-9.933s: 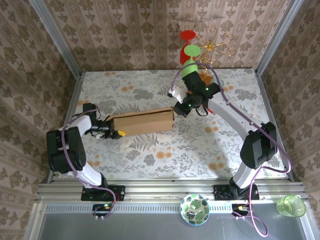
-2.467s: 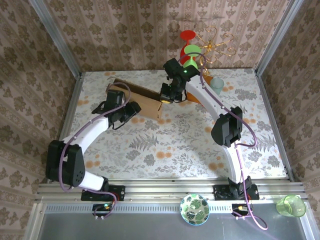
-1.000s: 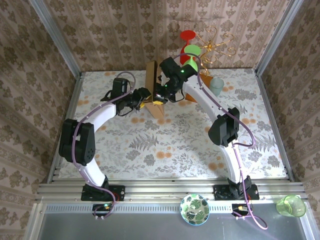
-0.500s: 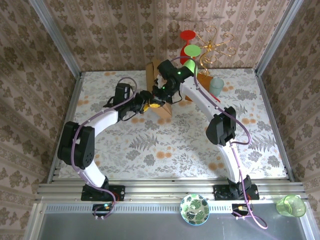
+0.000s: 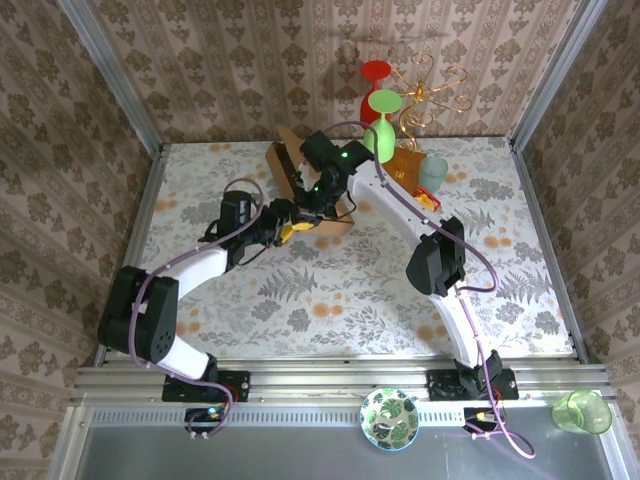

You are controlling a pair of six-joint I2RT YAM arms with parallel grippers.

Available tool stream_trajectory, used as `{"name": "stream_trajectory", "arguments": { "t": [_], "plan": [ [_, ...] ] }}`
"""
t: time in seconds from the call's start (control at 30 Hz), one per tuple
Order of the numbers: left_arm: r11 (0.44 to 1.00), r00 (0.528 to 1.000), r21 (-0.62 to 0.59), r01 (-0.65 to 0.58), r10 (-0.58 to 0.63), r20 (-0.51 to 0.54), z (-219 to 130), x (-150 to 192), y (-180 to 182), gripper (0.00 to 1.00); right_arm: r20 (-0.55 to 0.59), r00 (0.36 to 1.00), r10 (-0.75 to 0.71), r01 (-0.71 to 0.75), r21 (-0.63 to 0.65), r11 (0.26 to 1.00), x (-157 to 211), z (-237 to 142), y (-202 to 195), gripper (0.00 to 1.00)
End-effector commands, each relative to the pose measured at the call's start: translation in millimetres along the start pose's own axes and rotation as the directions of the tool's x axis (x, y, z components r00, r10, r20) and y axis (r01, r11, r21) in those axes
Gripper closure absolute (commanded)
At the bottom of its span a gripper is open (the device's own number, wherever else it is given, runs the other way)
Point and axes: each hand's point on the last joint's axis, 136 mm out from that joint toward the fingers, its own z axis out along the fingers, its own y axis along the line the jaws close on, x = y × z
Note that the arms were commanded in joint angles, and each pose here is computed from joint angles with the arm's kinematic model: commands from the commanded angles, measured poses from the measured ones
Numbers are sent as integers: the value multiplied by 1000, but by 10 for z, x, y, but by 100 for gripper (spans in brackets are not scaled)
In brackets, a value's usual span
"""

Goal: Fold the paper box

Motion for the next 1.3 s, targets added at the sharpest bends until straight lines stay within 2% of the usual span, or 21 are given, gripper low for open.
{"name": "stream_trajectory", "arguments": {
  "t": [0.0,0.07,0.1,0.23,0.33,0.43,0.53,0.63,0.77,1.03,1.27],
  "plan": [
    [999,999,28,18,-17,-28,-174,152,13,37,-57,997,-51,56,104,993,275,206,-108,100],
    [999,999,-33,37,-37,-19,-361,199,180,36,-82,994,-67,78,144,987,411,326,-180,100],
    [993,998,-106,60,-62,-17,-482,239,342,36,-89,993,-77,90,144,985,480,377,-172,99],
    [958,990,-250,139,-142,8,-909,386,785,41,-72,991,-117,125,126,984,656,425,-55,84],
    [946,983,-273,177,-159,88,-1208,325,878,42,4,992,-124,124,78,989,659,286,111,71],
    [959,975,-206,194,-164,152,-1305,9,723,37,97,990,-103,100,39,994,595,99,188,65],
    [984,982,-136,117,-95,161,-1183,-425,444,32,219,975,-27,26,6,1000,482,-46,97,58],
    [997,996,-82,5,3,88,-873,-783,98,31,346,925,157,-126,-113,986,292,-155,-108,53],
    [985,994,-140,-102,105,15,-539,-1019,57,30,446,830,336,-259,-225,939,54,-273,-353,48],
    [988,994,-123,-95,87,-65,-12,-1035,341,29,435,691,577,-405,-428,808,-168,-254,-824,42],
    [984,994,-153,-95,85,-69,162,-974,560,32,463,652,601,-387,-478,789,-176,-195,-1093,32]
  ]
}}
